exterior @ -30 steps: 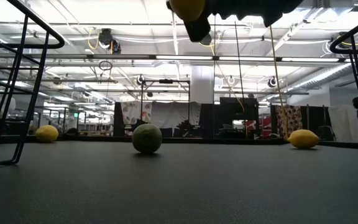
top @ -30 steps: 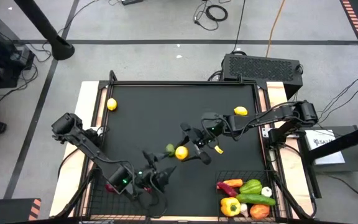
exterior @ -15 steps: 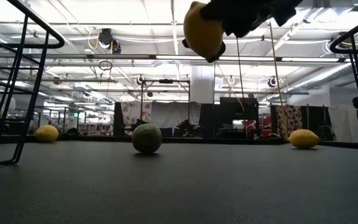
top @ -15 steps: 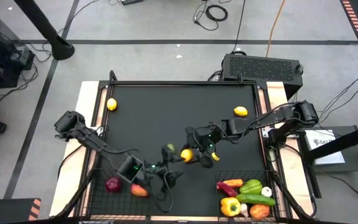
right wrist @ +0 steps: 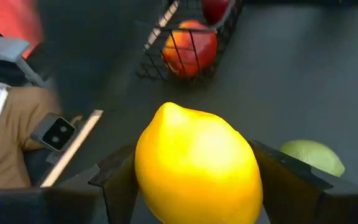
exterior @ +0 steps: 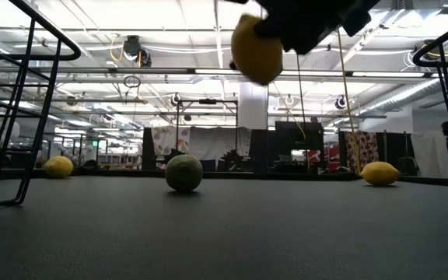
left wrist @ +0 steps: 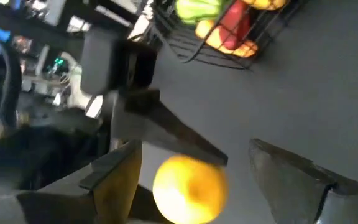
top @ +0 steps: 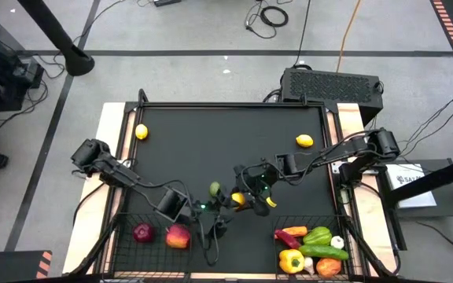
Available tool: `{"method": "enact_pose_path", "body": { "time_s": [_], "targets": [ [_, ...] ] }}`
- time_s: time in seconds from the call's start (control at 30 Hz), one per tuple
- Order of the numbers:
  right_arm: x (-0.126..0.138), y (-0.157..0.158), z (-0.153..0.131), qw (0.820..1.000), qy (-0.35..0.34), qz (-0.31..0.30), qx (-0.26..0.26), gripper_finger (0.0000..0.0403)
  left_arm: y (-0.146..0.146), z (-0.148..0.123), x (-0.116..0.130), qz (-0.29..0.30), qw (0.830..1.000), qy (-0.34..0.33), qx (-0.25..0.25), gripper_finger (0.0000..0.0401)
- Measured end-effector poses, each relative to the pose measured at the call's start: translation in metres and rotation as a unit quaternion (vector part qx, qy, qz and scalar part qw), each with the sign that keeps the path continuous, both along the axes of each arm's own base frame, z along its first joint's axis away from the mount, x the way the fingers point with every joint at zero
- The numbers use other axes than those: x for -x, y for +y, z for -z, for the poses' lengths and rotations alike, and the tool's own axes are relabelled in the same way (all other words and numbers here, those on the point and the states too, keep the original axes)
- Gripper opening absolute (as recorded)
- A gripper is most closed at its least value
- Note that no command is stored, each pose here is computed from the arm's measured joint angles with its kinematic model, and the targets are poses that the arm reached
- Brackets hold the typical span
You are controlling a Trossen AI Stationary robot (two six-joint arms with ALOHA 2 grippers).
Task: Sort produce into baskets
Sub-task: Put the center yellow lemon into the left wire basket
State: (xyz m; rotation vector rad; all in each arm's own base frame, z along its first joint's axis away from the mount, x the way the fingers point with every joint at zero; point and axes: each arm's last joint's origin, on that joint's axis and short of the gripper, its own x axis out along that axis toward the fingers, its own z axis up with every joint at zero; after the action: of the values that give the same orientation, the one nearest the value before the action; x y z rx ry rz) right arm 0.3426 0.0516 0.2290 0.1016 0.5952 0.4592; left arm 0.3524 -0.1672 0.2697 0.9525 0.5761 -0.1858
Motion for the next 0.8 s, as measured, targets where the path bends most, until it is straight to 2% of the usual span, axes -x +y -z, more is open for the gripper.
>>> {"method": "enact_pose_path", "body": {
  "time_s": [0.33,0.5,0.8],
  "targets": [
    [-0.006,0.001,0.011,1.000,0.004,-0.004,0.005,0.0263,0.019,0.015,-0.009,0.024,0.998,0.057,-0.028,0.0301],
    [-0.006,0.001,0.010,1.000,0.000,-0.005,0.006,0.0263,0.027,0.019,-0.014,0.045,0.996,0.073,-0.022,0.0301],
    [-0.005,0.000,0.013,1.000,0.010,-0.004,0.006,0.0263,0.034,0.034,-0.020,0.052,0.991,0.101,-0.070,0.0301]
  ]
}}
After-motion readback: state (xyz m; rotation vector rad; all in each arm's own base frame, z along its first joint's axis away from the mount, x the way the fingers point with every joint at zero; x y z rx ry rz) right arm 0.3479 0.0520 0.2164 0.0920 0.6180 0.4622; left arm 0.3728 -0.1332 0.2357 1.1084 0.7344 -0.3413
